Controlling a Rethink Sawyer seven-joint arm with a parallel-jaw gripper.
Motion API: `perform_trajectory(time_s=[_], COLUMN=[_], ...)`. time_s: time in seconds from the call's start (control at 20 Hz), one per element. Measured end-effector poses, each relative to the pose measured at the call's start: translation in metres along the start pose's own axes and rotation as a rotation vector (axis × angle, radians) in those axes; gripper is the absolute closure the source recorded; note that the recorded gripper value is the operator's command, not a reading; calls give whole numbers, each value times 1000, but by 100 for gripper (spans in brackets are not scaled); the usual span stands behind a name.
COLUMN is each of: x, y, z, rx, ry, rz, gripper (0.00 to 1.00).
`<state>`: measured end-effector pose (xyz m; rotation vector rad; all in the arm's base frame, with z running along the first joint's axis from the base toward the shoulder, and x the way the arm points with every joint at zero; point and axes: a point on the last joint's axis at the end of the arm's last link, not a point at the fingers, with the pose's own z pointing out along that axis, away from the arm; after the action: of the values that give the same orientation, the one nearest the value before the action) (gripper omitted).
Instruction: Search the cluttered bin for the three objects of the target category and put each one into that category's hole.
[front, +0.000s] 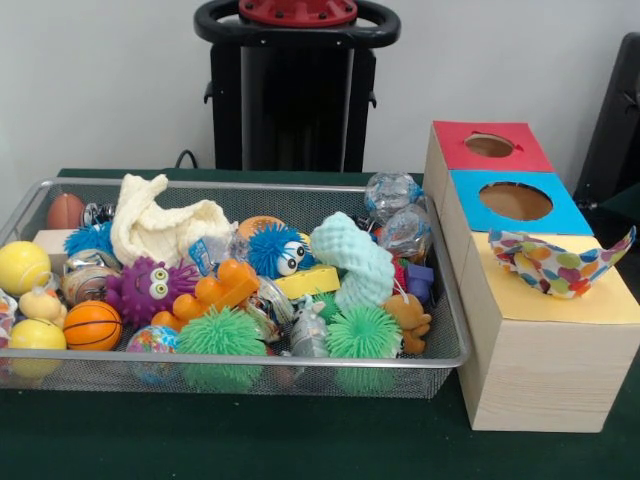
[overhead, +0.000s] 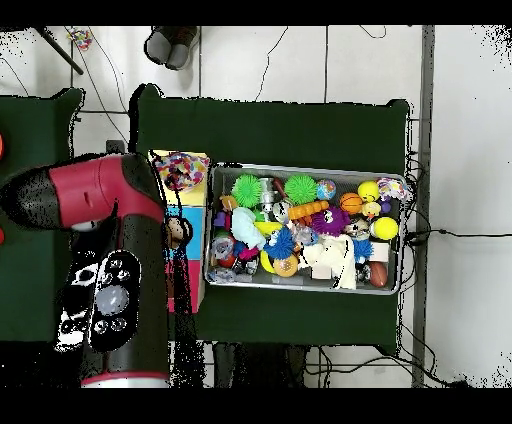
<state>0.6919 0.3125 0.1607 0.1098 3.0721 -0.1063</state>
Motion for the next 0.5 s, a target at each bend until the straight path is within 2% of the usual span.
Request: perform_trajectory(time_s=[0.25, 0.3, 0.5], x=[-51, -70, -97], y=[2, 1, -6], z=[2, 6, 13], rx=[-14, -14, -11], ry=[-20, -22, -16], rz=[11, 16, 27], gripper=[100, 100, 100])
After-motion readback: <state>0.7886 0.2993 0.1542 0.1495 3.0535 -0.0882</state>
